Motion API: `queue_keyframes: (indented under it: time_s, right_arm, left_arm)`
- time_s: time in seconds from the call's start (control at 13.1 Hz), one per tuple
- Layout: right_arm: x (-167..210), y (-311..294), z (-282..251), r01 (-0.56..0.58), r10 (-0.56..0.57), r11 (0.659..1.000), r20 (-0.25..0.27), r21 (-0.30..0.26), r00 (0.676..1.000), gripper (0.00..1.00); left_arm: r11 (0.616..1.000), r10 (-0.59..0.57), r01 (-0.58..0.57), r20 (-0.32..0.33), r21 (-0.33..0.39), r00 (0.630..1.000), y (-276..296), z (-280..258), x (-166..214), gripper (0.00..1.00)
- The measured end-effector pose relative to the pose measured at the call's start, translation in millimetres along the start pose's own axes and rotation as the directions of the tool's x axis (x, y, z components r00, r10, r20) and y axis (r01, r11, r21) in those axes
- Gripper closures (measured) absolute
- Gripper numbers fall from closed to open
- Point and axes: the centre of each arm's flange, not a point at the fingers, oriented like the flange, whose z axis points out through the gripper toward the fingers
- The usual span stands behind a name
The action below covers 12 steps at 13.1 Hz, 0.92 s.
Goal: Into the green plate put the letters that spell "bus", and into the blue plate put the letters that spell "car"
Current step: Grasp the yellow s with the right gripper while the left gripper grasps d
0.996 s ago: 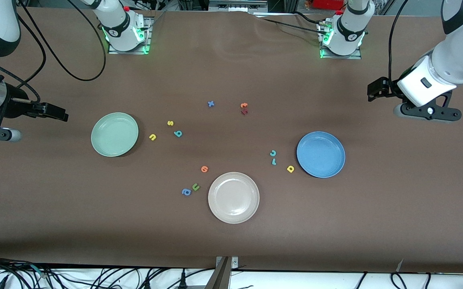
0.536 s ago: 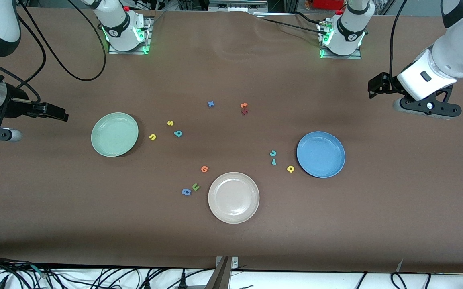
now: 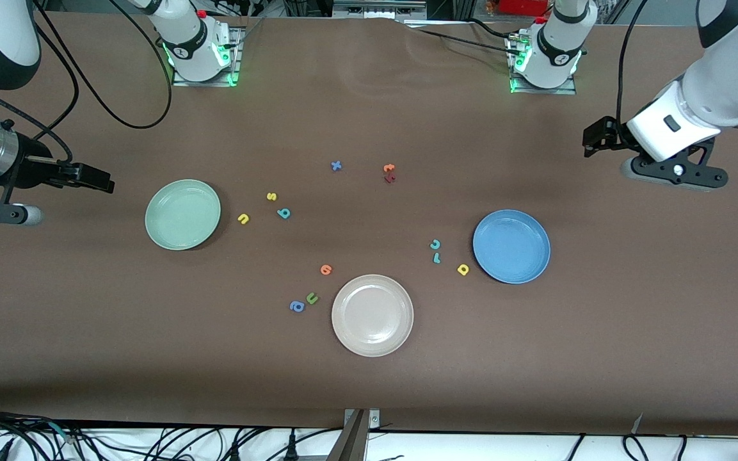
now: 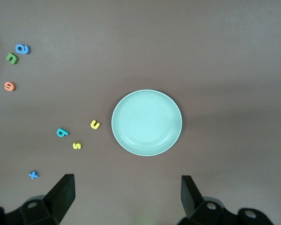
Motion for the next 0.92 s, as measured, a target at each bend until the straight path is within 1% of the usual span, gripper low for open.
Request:
queue_keyframes:
  time_s: [0.23,0.46,0.61,0.77,0.84,0.92]
  right_arm:
    - [0,-17,11,-0.018,0.018,1.0,0.001,-0.004,1.0,0.0]
    - [-8,-71,36,-0.102,0.102,0.995,-0.001,-0.018,0.995,0.0]
    - [-14,-112,59,-0.151,0.151,0.988,-0.017,-0.022,0.988,0.0]
    - [-21,-147,93,-0.164,0.163,0.986,-0.033,-0.023,0.986,0.0]
    - [-25,-158,115,-0.157,0.156,0.987,-0.033,-0.027,0.987,0.0]
    - [-29,-167,141,-0.143,0.143,0.989,-0.027,-0.032,0.989,0.01]
  left_arm:
    - [0.999,0.049,-0.049,-0.016,-0.009,0.999,24,26,22,0.0]
    - [0.992,0.122,-0.123,-0.035,-0.034,0.992,64,74,59,0.0]
    - [0.982,0.181,-0.183,-0.038,-0.044,0.983,99,120,83,0.0]
    - [0.965,0.263,-0.262,-0.06,0.013,0.963,135,168,106,0.0]
    - [0.956,0.294,-0.293,-0.068,0.025,0.953,150,190,113,0.0]
    - [0.949,0.316,-0.315,-0.073,0.022,0.946,164,211,119,0.0]
